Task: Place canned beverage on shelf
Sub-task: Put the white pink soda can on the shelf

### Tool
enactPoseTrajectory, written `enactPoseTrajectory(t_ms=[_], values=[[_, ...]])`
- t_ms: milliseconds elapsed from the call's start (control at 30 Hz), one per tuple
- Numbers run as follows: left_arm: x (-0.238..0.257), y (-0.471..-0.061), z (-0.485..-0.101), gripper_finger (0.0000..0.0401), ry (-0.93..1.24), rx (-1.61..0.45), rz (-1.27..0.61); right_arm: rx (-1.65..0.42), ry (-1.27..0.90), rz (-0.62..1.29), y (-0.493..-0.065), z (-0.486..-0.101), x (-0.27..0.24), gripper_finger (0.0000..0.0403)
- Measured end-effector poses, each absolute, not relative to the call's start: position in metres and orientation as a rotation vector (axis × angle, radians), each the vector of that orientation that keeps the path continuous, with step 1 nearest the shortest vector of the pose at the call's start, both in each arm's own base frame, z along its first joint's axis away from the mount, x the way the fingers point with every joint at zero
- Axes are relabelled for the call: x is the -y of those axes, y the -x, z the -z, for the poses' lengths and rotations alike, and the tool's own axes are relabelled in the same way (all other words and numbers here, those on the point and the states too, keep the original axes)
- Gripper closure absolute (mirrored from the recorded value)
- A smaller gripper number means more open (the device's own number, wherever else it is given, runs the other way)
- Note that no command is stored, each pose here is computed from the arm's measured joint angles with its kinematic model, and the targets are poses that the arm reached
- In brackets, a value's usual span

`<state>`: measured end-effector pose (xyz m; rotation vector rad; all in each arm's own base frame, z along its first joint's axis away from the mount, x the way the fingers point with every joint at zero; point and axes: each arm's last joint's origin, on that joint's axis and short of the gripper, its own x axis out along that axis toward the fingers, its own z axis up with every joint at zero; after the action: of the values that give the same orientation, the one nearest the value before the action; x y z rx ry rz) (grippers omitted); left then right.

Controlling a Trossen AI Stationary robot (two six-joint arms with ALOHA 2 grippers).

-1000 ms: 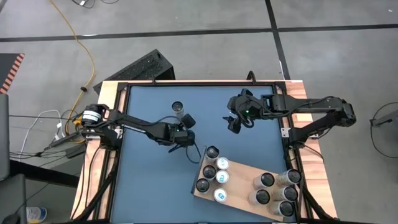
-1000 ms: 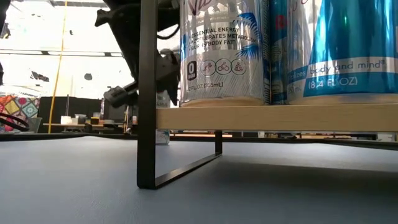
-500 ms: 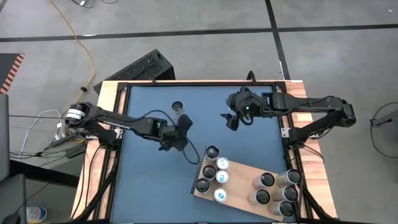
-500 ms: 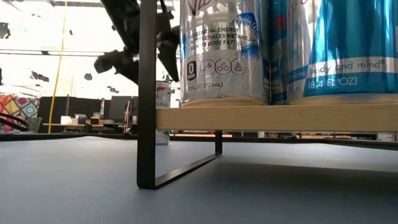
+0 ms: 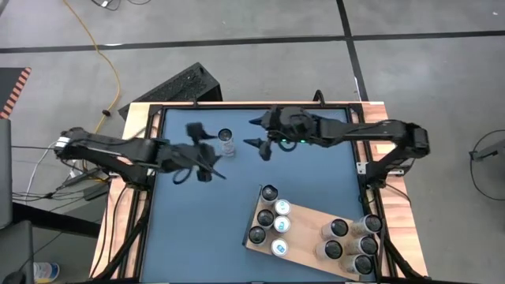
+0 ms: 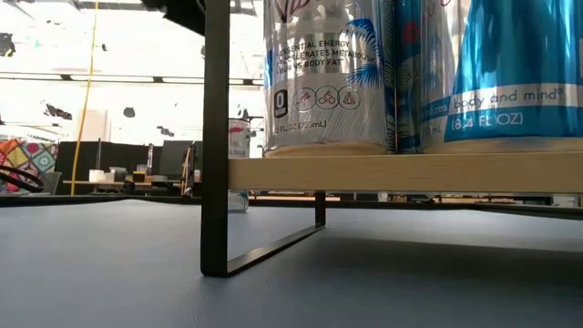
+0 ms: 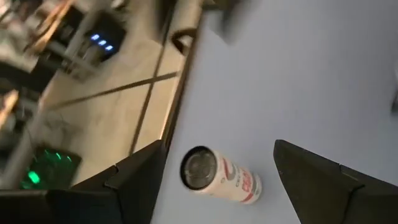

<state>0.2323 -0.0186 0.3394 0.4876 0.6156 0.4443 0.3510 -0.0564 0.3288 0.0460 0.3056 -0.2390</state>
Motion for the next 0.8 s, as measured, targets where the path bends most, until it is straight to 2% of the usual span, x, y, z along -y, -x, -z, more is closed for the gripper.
enactPoseTrajectory(t_ms=[167,300,567,800], values=[[0.014,-0.202,-0.361,0.0115,-0.239,-0.472,-0.545,-0.297,-0.030,0.243,-0.383,-0.310,0.067,0.0082],[0.011,-0.186,-0.368,0.0115,-0.119,-0.416,-0.571,-0.315,-0.032,0.260,-0.409,-0.301,0.079,0.0082],[0.009,-0.176,-0.365,0.0115,-0.020,-0.428,-0.596,-0.388,-0.040,0.288,-0.448,-0.283,0.100,0.0082],[0.011,-0.178,-0.358,0.0115,-0.007,-0.488,-0.573,-0.547,-0.026,0.237,-0.458,-0.265,0.109,0.0082]])
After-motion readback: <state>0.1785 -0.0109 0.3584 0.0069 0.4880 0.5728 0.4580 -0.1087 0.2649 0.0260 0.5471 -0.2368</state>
